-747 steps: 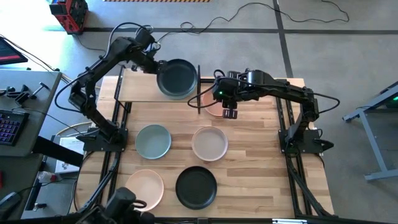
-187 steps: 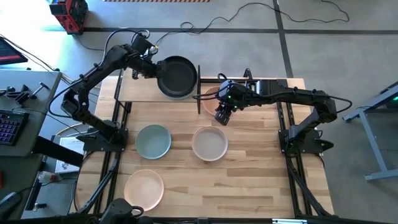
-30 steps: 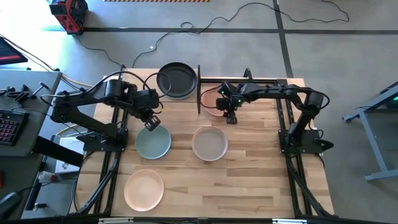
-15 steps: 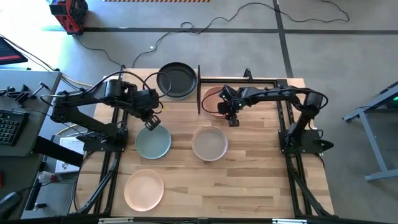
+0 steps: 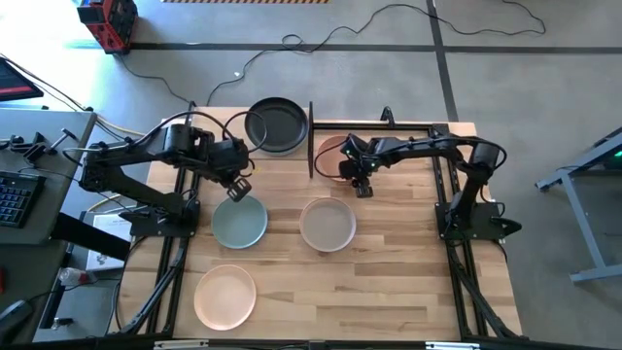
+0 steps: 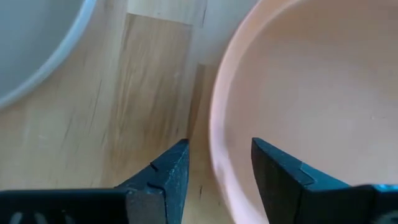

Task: Place and stack plates onto a shelf
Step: Put the orange plate on the shelf

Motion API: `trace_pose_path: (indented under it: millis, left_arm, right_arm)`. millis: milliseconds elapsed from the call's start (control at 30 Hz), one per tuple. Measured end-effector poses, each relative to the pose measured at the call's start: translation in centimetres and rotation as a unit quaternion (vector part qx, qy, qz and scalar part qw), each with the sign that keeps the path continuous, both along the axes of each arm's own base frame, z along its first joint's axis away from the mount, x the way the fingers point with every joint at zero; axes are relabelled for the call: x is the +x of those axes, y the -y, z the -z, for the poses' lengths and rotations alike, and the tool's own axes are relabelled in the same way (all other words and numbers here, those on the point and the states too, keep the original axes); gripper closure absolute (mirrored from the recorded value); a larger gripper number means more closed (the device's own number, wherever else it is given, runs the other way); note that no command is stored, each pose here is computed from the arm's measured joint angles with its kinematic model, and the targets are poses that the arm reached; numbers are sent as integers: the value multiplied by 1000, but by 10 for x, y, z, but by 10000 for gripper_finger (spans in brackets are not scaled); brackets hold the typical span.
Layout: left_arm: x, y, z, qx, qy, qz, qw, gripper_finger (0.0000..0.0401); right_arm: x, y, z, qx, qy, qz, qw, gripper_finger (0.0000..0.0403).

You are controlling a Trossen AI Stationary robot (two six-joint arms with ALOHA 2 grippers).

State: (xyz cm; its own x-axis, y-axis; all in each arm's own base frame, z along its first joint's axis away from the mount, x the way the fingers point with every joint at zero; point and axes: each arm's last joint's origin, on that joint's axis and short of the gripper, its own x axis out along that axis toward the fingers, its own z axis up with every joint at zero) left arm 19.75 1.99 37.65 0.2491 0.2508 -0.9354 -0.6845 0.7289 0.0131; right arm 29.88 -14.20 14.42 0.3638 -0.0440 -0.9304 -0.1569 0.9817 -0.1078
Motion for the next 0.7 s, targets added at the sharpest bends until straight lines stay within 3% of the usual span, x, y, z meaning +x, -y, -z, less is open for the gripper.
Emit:
trace_pose_path:
  millis: [367,567,700]
  left_arm:
    - [0,0,0,5,-1,-1,1000,398]
    - [0,0,0,7,-2,-1,1000,398]
    - [-1,0,0,7,-5,-1,1000,398]
  right_arm:
    - [1,-1,9,18,-20,18,999,316]
    - [-2,-2,5,20,-26,30,999,390]
    - [-4,-4,2,32,-30,67,997,391]
